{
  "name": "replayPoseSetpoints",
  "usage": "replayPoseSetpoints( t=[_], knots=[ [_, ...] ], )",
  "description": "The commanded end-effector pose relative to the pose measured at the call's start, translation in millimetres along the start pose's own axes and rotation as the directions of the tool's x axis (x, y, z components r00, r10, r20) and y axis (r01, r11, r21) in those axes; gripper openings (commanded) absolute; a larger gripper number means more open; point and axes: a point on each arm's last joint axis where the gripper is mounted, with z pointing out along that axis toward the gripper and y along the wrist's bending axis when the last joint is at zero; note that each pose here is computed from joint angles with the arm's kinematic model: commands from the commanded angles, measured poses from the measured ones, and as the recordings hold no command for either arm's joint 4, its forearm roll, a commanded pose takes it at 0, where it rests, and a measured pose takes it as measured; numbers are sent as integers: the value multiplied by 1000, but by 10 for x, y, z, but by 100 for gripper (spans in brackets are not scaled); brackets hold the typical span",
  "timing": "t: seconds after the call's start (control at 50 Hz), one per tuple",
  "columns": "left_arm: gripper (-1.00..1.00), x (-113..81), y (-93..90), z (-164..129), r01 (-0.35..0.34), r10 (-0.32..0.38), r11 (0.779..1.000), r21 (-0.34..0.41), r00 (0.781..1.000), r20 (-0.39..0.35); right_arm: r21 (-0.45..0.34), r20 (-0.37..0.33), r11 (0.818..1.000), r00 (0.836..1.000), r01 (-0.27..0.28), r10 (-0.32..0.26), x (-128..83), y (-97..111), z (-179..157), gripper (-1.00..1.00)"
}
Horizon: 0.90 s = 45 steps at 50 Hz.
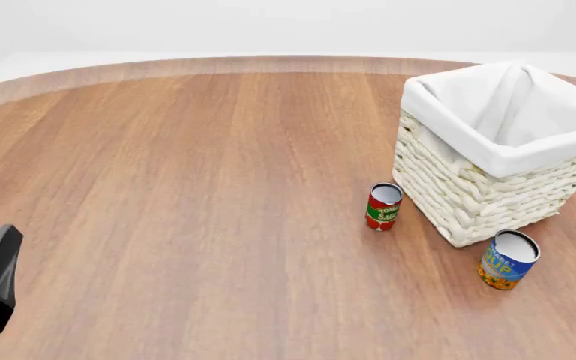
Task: Pick up the alphabet soup and the cream cheese box, and put them in the basket.
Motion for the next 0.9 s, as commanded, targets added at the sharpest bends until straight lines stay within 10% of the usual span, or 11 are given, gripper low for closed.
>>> replayPoseSetpoints(
  t=[0.02,0.9],
  knots=[
    [100,0,0,0,0,0,1000,0,1000,0,2,-28,1000,1000,10,-10,109,12,7,100],
    [100,0,0,0,0,0,1000,0,1000,0,-16,-78,999,996,38,-40,320,59,39,100]
  ],
)
